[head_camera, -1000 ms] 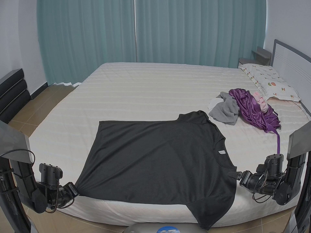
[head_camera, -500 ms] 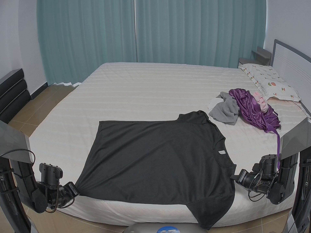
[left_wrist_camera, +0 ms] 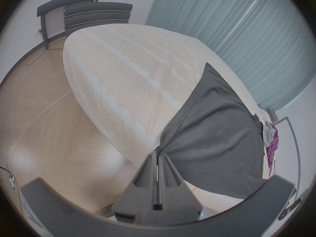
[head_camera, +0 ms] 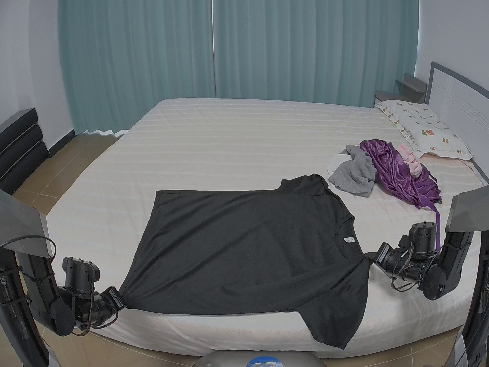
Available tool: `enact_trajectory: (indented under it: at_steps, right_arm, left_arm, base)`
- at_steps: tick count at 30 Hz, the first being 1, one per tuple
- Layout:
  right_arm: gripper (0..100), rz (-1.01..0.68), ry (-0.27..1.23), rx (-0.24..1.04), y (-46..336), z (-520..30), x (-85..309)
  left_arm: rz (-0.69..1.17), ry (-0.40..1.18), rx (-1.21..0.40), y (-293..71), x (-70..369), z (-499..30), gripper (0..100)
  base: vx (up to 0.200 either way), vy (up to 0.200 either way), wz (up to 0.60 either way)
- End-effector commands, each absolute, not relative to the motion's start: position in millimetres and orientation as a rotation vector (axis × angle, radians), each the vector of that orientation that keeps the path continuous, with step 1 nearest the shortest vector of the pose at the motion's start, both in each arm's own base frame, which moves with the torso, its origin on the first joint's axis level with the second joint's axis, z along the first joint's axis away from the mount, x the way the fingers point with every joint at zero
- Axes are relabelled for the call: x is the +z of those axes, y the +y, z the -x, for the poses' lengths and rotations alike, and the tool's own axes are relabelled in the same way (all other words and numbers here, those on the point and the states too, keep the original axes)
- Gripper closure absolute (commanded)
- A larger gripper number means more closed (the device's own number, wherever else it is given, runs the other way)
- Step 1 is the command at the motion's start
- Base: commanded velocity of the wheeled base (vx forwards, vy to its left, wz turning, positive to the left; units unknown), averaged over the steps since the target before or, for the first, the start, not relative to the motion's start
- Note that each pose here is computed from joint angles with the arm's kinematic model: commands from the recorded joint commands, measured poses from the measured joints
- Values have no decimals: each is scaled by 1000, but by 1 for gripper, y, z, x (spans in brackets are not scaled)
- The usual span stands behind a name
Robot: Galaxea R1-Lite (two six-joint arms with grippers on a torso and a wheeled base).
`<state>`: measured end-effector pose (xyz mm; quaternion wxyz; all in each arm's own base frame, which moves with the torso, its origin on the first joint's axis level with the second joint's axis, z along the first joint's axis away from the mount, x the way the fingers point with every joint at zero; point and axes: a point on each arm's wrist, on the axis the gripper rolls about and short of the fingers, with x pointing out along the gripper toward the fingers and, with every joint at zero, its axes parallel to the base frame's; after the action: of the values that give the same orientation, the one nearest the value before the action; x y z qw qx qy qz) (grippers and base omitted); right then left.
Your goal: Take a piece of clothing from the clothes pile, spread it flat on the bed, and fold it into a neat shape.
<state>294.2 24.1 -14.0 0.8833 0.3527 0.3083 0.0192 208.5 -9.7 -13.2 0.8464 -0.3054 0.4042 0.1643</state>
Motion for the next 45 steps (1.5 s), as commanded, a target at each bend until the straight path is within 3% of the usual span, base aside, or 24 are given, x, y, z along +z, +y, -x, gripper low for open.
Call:
enact_trajectory:
  at_steps: [1, 6, 7, 17, 22, 27, 37, 45]
  right_arm:
    - [100, -733, 618, 62, 27, -317, -10]
    - [100, -721, 653, 65, 29, -322, -21]
    - [0, -721, 653, 65, 29, -322, -21]
    - [0, -710, 661, 91, 18, -293, -14]
    - [0, -743, 754, 256, 19, -242, -8]
    - [0, -684, 852, 304, 27, -214, -22]
    - [0, -664, 927, 319, 32, -210, -36]
    - [0, -704, 897, 332, 38, -220, -33]
  left_arm:
    - [642, 855, 341, -11, -13, -208, 100]
    - [641, 856, 342, -11, -14, -208, 100]
    - [641, 856, 342, -11, -14, -208, 100]
    - [641, 860, 342, -11, -14, -208, 100]
    - [645, 863, 335, -11, -14, -207, 100]
    - [649, 870, 327, -11, -14, -206, 100]
    - [650, 869, 325, -11, -14, -207, 100]
    - [650, 870, 326, -11, -14, -207, 100]
  base:
    - [0, 0, 0]
    - [0, 0, 0]
    - [0, 0, 0]
    - [0, 0, 0]
    - [0, 0, 0]
    - [0, 0, 0]
    - [0, 0, 0]
    - [0, 0, 0]
